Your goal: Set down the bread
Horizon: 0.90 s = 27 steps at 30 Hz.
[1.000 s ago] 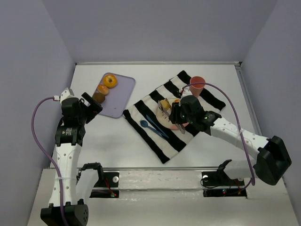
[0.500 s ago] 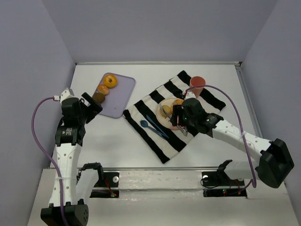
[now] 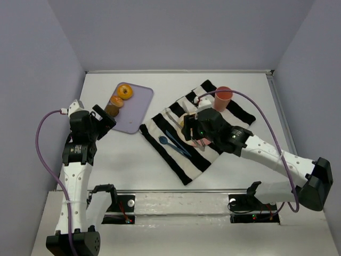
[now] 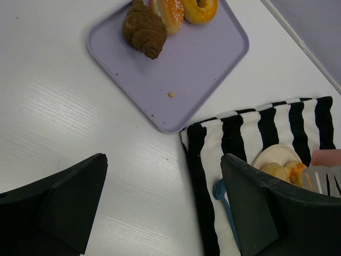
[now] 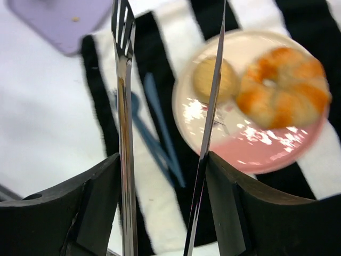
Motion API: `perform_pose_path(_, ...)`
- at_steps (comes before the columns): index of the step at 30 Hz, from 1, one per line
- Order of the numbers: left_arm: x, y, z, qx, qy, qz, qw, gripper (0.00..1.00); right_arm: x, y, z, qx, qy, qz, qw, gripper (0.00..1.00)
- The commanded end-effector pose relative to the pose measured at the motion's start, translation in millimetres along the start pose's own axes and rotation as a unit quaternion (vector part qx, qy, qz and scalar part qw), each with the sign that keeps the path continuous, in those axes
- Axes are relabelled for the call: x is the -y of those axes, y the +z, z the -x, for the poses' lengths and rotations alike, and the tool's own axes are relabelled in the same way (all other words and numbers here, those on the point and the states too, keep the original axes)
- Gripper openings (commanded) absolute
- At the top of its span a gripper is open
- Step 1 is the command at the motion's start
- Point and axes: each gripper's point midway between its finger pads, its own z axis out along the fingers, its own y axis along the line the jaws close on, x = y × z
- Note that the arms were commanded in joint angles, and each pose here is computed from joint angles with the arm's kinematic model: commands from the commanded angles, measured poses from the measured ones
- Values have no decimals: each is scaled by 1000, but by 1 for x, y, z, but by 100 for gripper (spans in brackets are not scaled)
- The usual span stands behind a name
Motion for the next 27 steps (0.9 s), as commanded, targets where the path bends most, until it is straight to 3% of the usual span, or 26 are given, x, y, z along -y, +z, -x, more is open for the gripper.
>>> perform_pose_path(1, 2, 2, -1, 1, 7, -12, 1000, 99, -72, 6, 11, 19, -59, 69, 996, 67)
perform_pose_path(6, 1, 3, -3, 0, 8, -11, 1000, 99, -160, 42, -31, -5, -98, 144, 985, 69)
perform_pose_path(11, 1, 2, -2, 0, 8, -12, 1000, 99, -210, 79, -67, -10, -97, 192, 977, 70)
perform_pose_path(19, 1, 3, -5, -3, 8, -14, 1000, 99, -211, 130, -114, -37, -107, 160, 981, 74)
perform_pose_path(22, 1, 4, -5, -5, 8, -15, 1000, 99, -214, 131, -124, -47, -98, 175, 979, 86)
perform_pose_path(23, 2, 3, -4, -3, 9, -15, 1000, 99, -218, 127, -125, -47, -98, 179, 978, 99)
perform_pose_path(27, 1, 3, -5, -3, 8, -15, 1000, 99, -222, 115, -118, -39, -100, 188, 976, 100)
